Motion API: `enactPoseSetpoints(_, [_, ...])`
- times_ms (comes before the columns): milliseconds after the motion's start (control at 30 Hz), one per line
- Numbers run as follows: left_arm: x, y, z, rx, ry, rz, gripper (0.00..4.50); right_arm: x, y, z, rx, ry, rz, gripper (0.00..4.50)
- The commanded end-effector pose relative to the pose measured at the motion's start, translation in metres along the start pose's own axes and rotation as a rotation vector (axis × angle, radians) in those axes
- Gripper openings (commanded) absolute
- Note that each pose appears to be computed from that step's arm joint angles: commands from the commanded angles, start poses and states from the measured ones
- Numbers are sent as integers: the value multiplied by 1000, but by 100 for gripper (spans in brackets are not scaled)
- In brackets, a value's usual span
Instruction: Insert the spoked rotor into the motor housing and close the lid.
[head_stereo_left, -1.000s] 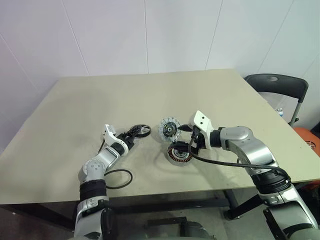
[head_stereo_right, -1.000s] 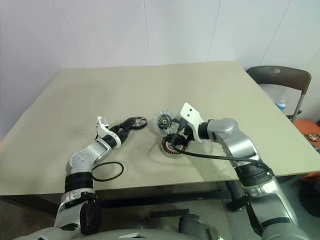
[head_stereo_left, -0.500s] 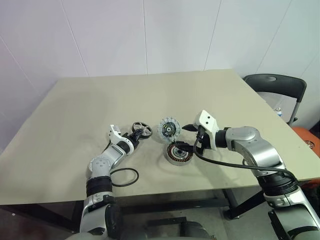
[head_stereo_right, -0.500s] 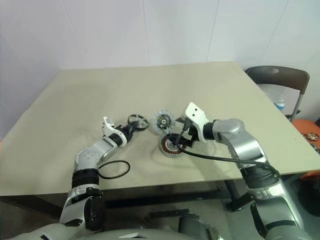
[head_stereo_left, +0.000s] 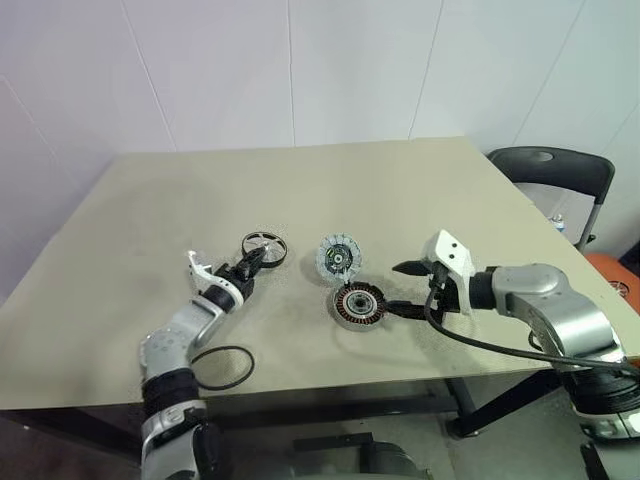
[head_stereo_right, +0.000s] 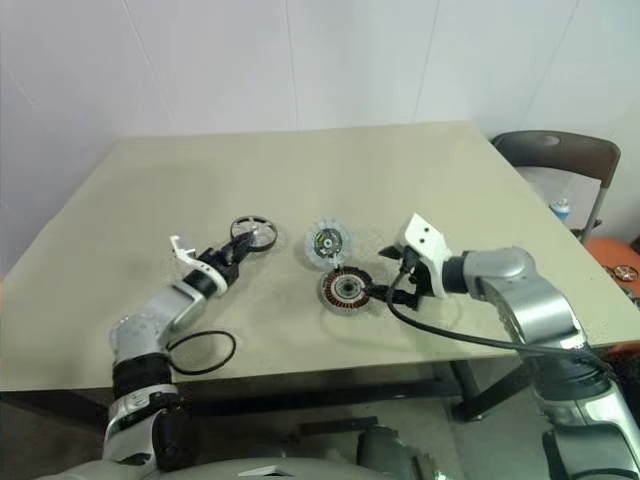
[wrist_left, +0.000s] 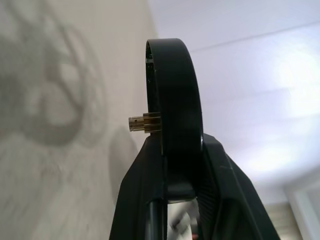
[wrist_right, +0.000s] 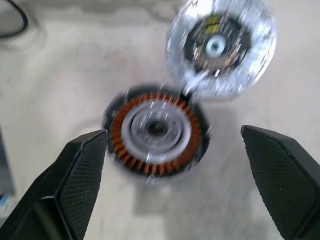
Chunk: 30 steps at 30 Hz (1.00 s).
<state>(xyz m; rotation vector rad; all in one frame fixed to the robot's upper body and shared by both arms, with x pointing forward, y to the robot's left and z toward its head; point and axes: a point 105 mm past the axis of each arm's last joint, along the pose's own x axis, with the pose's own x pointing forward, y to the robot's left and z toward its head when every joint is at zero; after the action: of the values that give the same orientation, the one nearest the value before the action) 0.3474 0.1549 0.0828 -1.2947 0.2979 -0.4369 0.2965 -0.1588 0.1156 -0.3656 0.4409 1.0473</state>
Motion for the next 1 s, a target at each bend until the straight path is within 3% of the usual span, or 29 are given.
enactPoseSetpoints(33, [-3, -44, -5, 67, 77, -200, 46, -11, 3, 9, -54, -16, 0, 450])
enactPoseSetpoints(267, [2, -77, -32, 102, 232, -390, 46, -25, 5, 9, -52, -9, 5, 450])
enactPoseSetpoints(500, [23, -55, -67, 128, 397, -298, 46, -33, 7, 10, -52, -16, -16, 450])
enactPoseSetpoints(1000, [46, -39, -117, 105, 632, -234, 46, -28, 11, 15, -40, -72, -61, 450])
